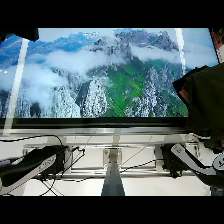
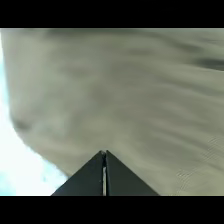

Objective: Fold the clothes and pants, and hang the long-sleeved shirts on hangers.

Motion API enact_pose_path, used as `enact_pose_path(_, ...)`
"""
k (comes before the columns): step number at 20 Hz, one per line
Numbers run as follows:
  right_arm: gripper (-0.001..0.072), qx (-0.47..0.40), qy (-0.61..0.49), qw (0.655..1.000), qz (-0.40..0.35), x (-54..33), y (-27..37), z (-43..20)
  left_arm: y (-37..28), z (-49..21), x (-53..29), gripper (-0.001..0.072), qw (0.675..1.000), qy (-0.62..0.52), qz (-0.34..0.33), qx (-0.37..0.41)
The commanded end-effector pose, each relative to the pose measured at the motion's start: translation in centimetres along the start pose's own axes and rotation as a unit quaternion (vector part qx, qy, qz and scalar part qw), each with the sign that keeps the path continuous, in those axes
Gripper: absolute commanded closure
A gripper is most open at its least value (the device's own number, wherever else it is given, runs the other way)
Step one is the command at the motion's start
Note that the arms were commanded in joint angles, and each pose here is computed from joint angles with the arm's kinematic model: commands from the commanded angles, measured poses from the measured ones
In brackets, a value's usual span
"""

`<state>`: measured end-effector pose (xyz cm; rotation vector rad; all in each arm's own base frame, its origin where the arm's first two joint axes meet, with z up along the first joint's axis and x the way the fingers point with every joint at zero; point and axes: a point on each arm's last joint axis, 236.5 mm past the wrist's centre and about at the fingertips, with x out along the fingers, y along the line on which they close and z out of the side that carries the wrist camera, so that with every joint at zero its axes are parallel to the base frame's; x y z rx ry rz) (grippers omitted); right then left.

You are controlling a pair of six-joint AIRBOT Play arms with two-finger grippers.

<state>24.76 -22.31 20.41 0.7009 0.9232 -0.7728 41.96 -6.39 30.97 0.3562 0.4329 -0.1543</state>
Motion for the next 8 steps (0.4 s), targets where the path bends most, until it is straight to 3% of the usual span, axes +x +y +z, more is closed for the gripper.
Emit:
enact_pose_path(1, 0.0676, -0.175, 0.042, 0.982, 0.061, 1.9, 6.7, -2.6, 0.1, 0.0, 0.0, 0.0687, 1.000, 0.000, 0.001, 0.000)
enact_pose_path(5, 0.0677, -0.362, 0.063, 0.926, 0.086, 2.9, 14.3, -7.8, 0.0, 0.0, 0.0, 0.0687, 1.000, 0.000, 0.000, 0.000)
enact_pose_path(8, 0.0677, -0.454, 0.021, 0.882, 0.127, 1.5, 20.6, -11.5, 0.1, 0.0, 0.0, 0.0687, 1.000, 0.000, 0.001, 0.000)
